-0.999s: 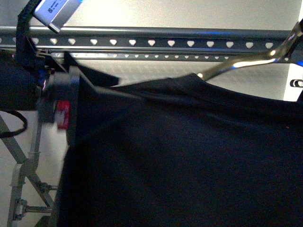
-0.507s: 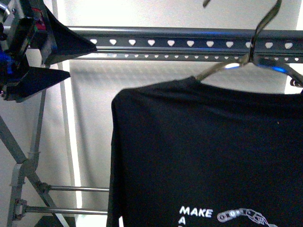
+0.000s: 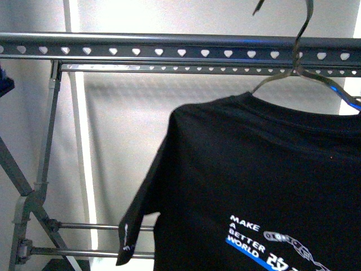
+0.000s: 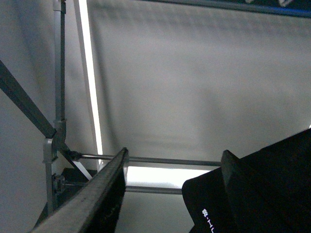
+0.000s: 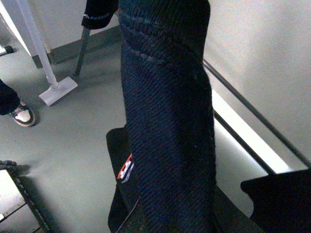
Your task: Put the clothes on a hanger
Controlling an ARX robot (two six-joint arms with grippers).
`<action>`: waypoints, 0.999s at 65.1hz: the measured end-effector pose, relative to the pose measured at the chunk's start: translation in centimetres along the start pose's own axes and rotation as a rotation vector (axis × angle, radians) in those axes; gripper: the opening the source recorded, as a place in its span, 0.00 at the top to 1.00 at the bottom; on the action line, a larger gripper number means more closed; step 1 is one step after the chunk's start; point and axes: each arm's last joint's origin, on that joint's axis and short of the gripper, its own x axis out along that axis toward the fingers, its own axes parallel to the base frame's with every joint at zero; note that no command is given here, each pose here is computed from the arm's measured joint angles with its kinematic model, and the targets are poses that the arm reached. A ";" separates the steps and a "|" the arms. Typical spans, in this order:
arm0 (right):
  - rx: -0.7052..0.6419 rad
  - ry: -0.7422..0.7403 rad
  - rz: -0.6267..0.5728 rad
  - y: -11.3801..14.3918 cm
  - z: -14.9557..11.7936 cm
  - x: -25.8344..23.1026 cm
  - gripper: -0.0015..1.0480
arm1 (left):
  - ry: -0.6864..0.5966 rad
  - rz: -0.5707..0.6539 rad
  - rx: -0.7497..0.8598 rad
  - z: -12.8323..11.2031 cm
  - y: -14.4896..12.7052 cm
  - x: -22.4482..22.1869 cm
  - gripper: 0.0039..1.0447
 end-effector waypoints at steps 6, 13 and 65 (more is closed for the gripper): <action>0.104 0.019 -0.042 -0.3 -0.4 -0.2 0.91 | 0.014 -0.004 0.009 -2.9 -0.4 -3.0 0.69; 0.230 0.029 -0.108 -0.9 -0.6 -0.7 0.91 | 0.025 0.007 0.016 -5.0 -1.3 -5.3 0.89; 0.808 -0.053 -0.366 -11.9 4.7 1.4 0.91 | 0.027 -0.003 0.019 -10.7 -1.4 -14.7 0.97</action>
